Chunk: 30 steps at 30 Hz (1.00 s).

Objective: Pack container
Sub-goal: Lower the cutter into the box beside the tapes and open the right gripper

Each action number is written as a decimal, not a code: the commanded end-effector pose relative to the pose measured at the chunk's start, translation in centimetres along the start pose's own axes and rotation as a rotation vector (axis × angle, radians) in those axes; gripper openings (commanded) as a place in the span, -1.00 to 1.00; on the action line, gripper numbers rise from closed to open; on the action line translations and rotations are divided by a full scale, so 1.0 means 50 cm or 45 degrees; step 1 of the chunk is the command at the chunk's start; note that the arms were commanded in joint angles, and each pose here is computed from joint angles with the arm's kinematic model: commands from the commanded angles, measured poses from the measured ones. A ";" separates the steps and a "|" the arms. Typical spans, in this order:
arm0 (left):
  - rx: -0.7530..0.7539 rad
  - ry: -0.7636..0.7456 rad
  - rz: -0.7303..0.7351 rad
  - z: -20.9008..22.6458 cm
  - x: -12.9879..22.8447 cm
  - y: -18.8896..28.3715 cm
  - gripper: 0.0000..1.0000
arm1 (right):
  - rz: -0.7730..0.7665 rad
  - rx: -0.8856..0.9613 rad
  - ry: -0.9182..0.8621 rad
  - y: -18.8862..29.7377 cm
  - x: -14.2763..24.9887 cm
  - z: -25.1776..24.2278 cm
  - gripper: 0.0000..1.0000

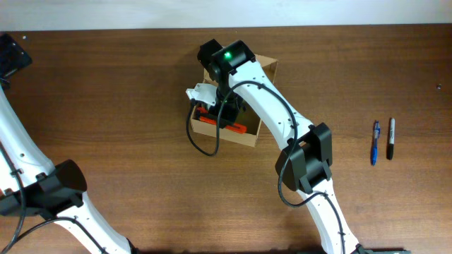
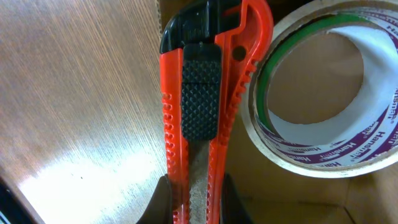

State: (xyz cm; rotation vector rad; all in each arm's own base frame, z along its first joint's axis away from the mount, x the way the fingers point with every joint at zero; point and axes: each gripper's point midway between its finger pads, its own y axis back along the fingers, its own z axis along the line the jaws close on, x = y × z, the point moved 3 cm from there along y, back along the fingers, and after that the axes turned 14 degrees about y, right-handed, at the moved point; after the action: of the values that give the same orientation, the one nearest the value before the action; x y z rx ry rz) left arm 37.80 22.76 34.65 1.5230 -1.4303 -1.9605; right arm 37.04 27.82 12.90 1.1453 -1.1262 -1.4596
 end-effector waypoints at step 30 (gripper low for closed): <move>0.007 -0.005 -0.007 0.004 -0.001 0.010 1.00 | -0.048 0.002 -0.036 -0.003 0.022 -0.038 -0.92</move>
State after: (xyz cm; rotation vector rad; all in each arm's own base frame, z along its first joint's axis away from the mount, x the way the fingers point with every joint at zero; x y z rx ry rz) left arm 37.80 22.76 34.65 1.5230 -1.4303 -1.9605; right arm 38.76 26.47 12.93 1.1626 -1.1513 -1.5040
